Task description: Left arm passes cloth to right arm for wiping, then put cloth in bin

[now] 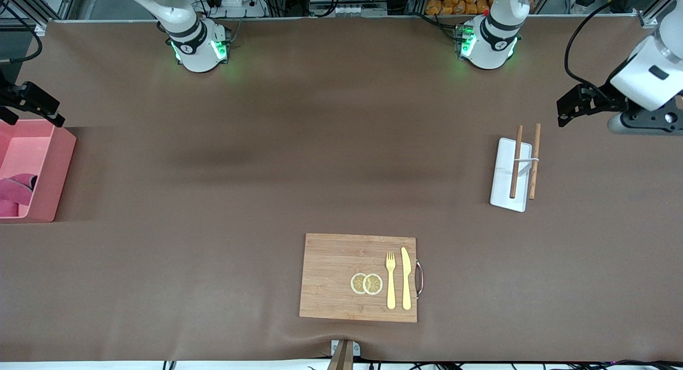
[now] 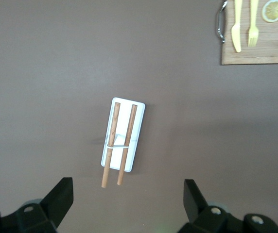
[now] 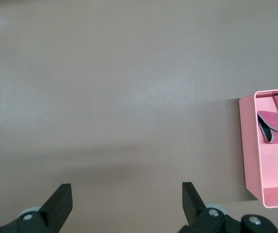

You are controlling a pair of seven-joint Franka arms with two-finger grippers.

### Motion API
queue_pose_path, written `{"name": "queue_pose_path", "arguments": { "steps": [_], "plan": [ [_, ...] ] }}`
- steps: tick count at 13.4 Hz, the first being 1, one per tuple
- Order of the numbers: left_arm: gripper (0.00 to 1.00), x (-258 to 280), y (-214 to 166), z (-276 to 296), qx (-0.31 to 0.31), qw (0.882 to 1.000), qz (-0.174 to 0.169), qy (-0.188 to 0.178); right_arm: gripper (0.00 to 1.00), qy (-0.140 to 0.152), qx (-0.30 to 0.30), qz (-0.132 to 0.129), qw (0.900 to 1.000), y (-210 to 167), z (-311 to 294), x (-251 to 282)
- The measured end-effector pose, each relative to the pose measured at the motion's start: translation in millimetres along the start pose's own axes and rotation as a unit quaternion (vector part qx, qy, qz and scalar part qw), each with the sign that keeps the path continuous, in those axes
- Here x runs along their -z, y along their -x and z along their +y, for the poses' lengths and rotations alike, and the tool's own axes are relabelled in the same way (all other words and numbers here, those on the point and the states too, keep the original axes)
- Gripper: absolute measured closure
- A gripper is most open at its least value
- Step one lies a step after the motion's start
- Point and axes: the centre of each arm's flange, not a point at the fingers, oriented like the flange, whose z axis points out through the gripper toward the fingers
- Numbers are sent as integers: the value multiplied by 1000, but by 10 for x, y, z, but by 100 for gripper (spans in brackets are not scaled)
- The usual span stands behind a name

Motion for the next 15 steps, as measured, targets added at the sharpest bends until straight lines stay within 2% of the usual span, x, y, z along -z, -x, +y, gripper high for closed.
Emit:
{"name": "queue_pose_path", "arguments": {
  "steps": [2,5,15],
  "plan": [
    [0,-30,-29,-150,12,1000,-1,1,0,0,0,8,1000,-22,-2,60],
    [0,-3,-19,-75,5,1000,3,2,0,1,4,17,1000,-96,-40,135],
    [0,9,-48,-21,0,1000,14,3,0,5,14,17,1000,-565,-150,-18]
  ]
}}
